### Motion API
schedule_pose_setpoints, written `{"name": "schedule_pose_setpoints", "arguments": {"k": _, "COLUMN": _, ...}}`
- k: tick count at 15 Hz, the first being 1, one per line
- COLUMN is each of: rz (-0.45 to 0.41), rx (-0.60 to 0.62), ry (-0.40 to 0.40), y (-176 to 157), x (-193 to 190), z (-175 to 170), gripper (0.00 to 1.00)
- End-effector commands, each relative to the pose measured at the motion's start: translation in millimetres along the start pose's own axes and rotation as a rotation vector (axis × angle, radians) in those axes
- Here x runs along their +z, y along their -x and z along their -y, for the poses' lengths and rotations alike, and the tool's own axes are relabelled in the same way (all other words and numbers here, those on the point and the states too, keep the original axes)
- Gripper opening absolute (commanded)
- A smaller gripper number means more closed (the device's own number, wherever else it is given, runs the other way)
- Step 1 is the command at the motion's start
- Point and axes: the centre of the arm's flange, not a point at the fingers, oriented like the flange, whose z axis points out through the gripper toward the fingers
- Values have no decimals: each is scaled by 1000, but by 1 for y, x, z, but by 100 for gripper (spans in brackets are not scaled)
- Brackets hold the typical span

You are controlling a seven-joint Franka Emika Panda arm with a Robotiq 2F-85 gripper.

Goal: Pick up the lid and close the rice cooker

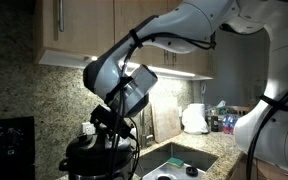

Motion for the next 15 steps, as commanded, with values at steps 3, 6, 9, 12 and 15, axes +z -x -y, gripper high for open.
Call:
{"name": "schedule_pose_setpoints", "arguments": {"k": 3, "rz": -26, "rx": 18, "ry": 3, "y": 4, "x": -32, "z": 6, "gripper": 1}}
{"name": "schedule_pose_setpoints", "arguments": {"k": 6, "rz": -43, "rx": 6, "ry": -3, "y": 5, "x": -39, "z": 17, "gripper": 2}}
{"name": "schedule_pose_setpoints", "arguments": {"k": 9, "rz": -57, "rx": -7, "ry": -13, "y": 4, "x": -43, "z": 27, "gripper": 1}}
{"name": "schedule_pose_setpoints", "arguments": {"k": 12, "rz": -61, "rx": -11, "ry": -1, "y": 5, "x": -44, "z": 32, "gripper": 1}}
{"name": "schedule_pose_setpoints", "arguments": {"k": 15, "rz": -74, "rx": -18, "ry": -28, "y": 7, "x": -49, "z": 39, "gripper": 1}}
